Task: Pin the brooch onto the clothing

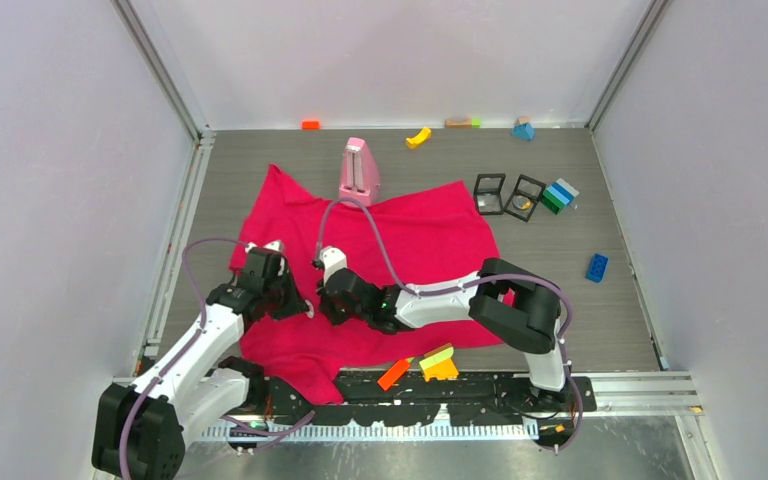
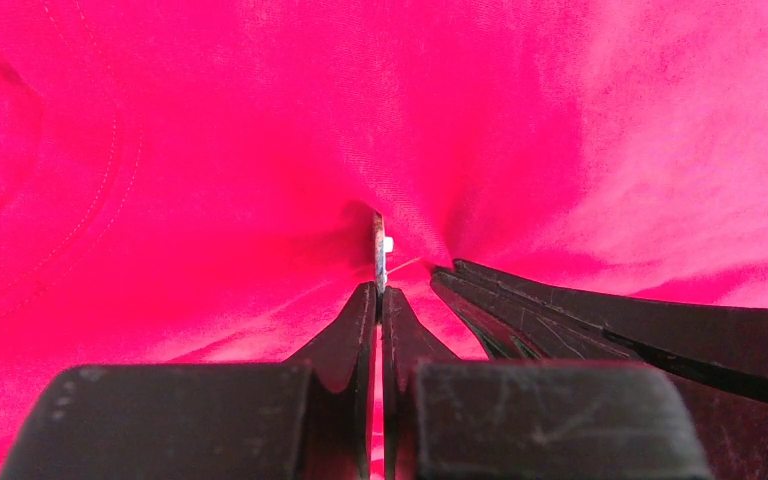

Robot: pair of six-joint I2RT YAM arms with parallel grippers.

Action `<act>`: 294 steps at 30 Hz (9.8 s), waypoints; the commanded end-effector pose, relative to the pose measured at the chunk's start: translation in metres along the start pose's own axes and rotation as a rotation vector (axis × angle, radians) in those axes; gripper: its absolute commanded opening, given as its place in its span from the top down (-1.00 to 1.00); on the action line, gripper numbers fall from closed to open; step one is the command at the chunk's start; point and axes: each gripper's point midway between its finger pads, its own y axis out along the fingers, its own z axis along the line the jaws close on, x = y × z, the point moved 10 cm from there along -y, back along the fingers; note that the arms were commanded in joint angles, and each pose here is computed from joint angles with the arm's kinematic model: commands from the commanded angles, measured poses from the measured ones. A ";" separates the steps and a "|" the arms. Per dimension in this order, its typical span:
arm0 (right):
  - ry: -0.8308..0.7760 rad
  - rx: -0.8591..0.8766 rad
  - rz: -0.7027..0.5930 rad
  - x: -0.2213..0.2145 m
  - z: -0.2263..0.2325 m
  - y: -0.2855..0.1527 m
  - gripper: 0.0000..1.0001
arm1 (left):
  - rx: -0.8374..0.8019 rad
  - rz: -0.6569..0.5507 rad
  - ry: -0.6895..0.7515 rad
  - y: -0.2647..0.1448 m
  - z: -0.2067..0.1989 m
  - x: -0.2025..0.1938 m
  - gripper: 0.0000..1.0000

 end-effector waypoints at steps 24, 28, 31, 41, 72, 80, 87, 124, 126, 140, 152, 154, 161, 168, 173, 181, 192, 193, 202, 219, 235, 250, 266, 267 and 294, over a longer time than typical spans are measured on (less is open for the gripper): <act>0.007 -0.007 -0.127 0.022 0.011 -0.015 0.98 | -0.023 -0.016 0.021 -0.001 -0.004 0.005 1.00; 0.008 -0.020 -0.141 0.025 0.010 -0.017 0.98 | -0.021 -0.013 0.021 -0.001 -0.003 0.004 1.00; 0.009 -0.018 -0.147 0.026 0.011 -0.018 0.98 | -0.021 -0.011 0.020 -0.001 -0.003 0.004 1.00; 0.017 0.024 -0.179 0.028 0.013 -0.024 0.98 | -0.021 -0.001 0.020 -0.001 -0.004 0.003 1.00; -0.021 0.124 -0.032 -0.002 0.026 -0.011 0.98 | -0.052 -0.035 -0.019 -0.001 -0.006 0.004 1.00; -0.014 0.144 -0.020 -0.004 0.027 -0.010 0.98 | -0.087 -0.056 -0.045 -0.002 -0.009 0.004 1.00; -0.010 0.156 -0.007 -0.005 0.029 -0.009 0.98 | -0.131 -0.047 -0.063 0.000 -0.013 0.003 1.00; -0.007 0.067 -0.137 0.022 0.001 -0.080 -0.34 | -0.330 -0.142 -0.071 -0.020 -0.021 0.002 1.00; -0.019 0.086 -0.137 0.021 0.003 -0.078 -0.35 | -0.336 -0.144 -0.071 -0.022 -0.022 0.002 1.00; -0.030 0.047 -0.115 0.016 -0.003 -0.046 -0.10 | -0.351 -0.144 -0.070 -0.026 -0.022 0.001 1.00; -0.052 0.092 -0.080 0.011 -0.003 -0.037 0.90 | -0.363 -0.156 -0.071 -0.026 -0.021 -0.001 1.00; -0.053 0.111 -0.065 0.009 -0.002 -0.037 0.97 | -0.366 -0.162 -0.074 -0.026 -0.021 0.000 1.00; -0.042 0.151 -0.024 0.003 0.000 -0.036 0.98 | -0.375 -0.180 -0.083 -0.027 -0.022 0.001 1.00; -0.026 0.177 0.004 -0.002 0.002 -0.036 0.98 | -0.387 -0.195 -0.090 -0.029 -0.023 0.002 1.00; -0.015 0.179 0.012 -0.004 0.002 -0.035 0.98 | -0.396 -0.203 -0.094 -0.030 -0.024 0.003 1.00; -0.013 0.223 0.041 -0.007 0.005 -0.035 0.98 | -0.404 -0.204 -0.101 -0.029 -0.024 0.003 1.00; -0.007 0.255 0.063 -0.009 0.009 -0.032 0.98 | -0.416 -0.200 -0.108 -0.028 -0.025 0.003 1.00; -0.006 0.256 0.064 -0.009 0.009 -0.032 0.98 | -0.417 -0.200 -0.109 -0.028 -0.025 0.003 1.00; -0.013 0.278 0.080 -0.011 0.013 -0.029 0.98 | -0.425 -0.197 -0.116 -0.027 -0.025 0.002 1.00; -0.009 0.274 0.092 -0.013 0.015 -0.028 0.98 | -0.447 -0.216 -0.119 -0.033 -0.026 0.004 1.00; 0.052 0.167 -0.186 0.055 -0.030 -0.135 -0.26 | -0.510 -0.198 -0.026 -0.062 -0.033 0.006 1.00; 0.154 0.367 -0.304 0.075 -0.033 -0.157 -0.01 | -0.681 -0.086 0.105 -0.094 -0.053 0.013 1.00; 0.115 0.418 -0.229 0.078 -0.010 -0.138 0.29 | -0.722 -0.058 0.155 -0.101 -0.058 0.016 1.00; 0.115 0.416 -0.224 0.078 -0.010 -0.136 0.37 | -0.723 -0.057 0.155 -0.101 -0.058 0.016 1.00; 0.145 0.421 -0.172 0.066 -0.008 -0.127 0.98 | -0.724 -0.113 0.147 -0.098 -0.055 0.014 1.00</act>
